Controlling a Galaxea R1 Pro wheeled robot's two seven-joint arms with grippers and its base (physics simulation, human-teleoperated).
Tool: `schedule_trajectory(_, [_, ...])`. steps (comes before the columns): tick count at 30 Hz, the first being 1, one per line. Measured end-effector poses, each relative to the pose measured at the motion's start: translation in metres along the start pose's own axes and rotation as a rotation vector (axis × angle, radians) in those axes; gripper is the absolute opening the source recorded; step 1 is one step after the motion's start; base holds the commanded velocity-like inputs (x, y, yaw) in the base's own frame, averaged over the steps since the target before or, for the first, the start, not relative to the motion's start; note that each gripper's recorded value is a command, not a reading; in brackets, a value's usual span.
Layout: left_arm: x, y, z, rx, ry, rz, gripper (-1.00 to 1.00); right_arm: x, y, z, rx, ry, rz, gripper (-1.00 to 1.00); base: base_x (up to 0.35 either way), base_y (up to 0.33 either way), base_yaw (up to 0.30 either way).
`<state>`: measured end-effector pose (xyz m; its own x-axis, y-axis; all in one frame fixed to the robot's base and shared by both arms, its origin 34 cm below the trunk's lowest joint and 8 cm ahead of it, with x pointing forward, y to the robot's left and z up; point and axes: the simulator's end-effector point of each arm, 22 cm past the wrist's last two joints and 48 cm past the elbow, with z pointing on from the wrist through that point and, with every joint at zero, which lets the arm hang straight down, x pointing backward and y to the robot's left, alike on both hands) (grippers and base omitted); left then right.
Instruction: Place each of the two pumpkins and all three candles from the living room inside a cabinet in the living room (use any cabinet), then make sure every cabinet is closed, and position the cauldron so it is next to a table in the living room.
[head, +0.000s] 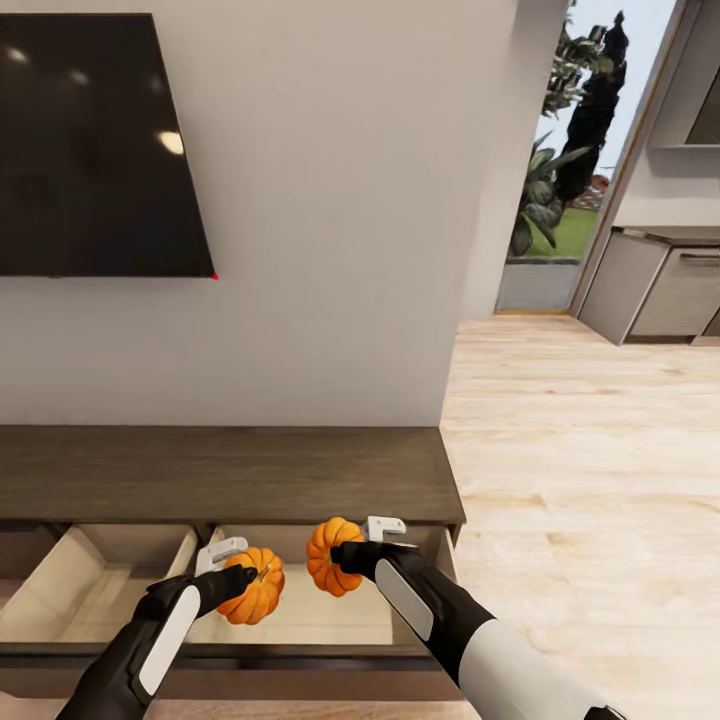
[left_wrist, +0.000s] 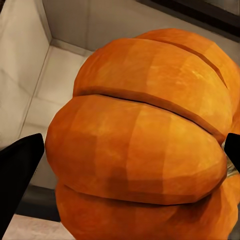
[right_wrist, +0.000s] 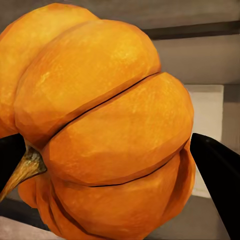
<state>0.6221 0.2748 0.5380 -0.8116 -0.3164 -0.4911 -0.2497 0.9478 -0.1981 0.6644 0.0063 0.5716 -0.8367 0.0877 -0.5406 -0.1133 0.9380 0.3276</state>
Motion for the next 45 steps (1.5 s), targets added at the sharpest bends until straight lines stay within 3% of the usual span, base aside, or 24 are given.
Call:
schedule_trajectory(16, [-0.008, -0.002, -0.005, 0.005, -0.019, -0.001, -1.0, -0.004, 0.003, -0.005, -0.003, -0.007, -0.007, -1.0, 0.058, 0.033, -0.053])
schedule_trajectory(23, [-0.007, -0.001, -0.005, 0.0, -0.019, 0.0, -1.0, 0.005, -0.008, -0.006, 0.02, 0.086, -0.044, -1.0, 0.0, 0.0, 0.0])
schedule_trajectory(30, [-0.014, 0.001, -0.004, -0.012, -0.055, -0.012, -1.0, 0.01, -0.027, -0.003, 0.062, 0.122, -0.047, -1.0, 0.0, 0.0, 0.0])
schedule_trajectory(35, [-0.016, 0.011, -0.004, -0.057, -0.066, -0.021, -1.0, 0.008, -0.032, -0.001, 0.075, 0.124, -0.045, -1.0, 0.0, 0.0, 0.0])
schedule_trajectory(45, [-0.014, 0.012, -0.001, -0.063, -0.073, -0.024, -1.0, 0.011, -0.032, 0.003, 0.074, 0.119, -0.044, -1.0, 0.0, 0.0, 0.0])
